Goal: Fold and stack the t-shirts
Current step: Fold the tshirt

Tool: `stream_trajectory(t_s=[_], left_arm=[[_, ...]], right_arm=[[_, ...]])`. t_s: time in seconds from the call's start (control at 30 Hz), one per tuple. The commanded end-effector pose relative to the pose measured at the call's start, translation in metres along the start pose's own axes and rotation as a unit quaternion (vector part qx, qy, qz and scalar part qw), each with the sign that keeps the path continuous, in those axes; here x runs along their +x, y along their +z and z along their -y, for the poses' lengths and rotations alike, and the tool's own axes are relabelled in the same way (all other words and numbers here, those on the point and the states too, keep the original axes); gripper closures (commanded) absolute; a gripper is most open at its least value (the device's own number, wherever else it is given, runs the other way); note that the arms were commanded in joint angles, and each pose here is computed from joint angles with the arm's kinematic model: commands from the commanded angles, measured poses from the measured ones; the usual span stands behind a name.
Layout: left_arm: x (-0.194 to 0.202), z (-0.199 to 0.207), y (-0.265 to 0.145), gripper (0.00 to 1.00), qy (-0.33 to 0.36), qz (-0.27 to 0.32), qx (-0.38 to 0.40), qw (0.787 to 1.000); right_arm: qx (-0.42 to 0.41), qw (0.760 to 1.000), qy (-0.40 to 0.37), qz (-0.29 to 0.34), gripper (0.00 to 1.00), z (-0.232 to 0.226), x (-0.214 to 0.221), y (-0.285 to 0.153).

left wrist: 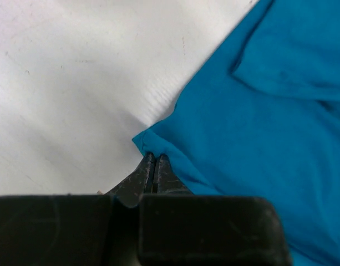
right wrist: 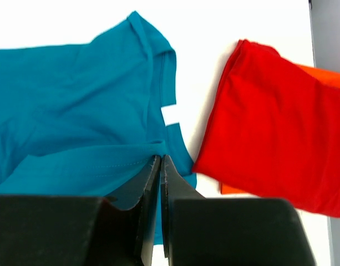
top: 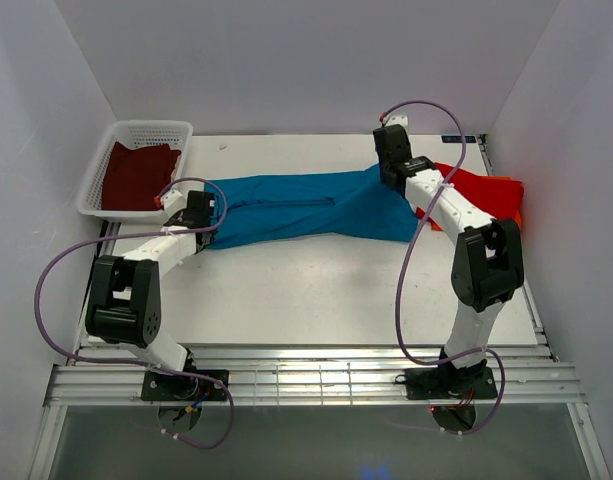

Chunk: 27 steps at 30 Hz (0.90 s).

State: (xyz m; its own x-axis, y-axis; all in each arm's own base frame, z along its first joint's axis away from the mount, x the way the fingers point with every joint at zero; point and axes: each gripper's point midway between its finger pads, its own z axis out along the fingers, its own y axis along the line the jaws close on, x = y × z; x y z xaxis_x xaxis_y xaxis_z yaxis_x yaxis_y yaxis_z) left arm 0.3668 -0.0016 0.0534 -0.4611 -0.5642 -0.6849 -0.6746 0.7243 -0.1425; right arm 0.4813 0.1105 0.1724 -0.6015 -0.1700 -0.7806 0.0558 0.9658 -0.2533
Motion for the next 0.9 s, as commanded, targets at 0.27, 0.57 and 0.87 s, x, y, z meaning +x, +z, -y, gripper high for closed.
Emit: stream_trajectory(t_s=[0.27, 0.57, 0.87], left_arm=[[-0.039, 0.032, 0.02, 1.0, -0.019, 0.007, 0.036, 0.999], [-0.057, 0.062, 0.03, 1.0, -0.006, 0.01, 0.061, 0.998], [-0.066, 0.062, 0.035, 1.0, -0.023, 0.028, 0.052, 0.998]], right_arm=[[0.012, 1.0, -0.017, 0.019, 0.92, -0.001, -0.026, 0.031], [0.024, 0.999, -0.018, 0.017, 0.92, 0.004, -0.026, 0.039], [0.041, 0.999, -0.005, 0.024, 0.92, 0.02, -0.033, 0.043]])
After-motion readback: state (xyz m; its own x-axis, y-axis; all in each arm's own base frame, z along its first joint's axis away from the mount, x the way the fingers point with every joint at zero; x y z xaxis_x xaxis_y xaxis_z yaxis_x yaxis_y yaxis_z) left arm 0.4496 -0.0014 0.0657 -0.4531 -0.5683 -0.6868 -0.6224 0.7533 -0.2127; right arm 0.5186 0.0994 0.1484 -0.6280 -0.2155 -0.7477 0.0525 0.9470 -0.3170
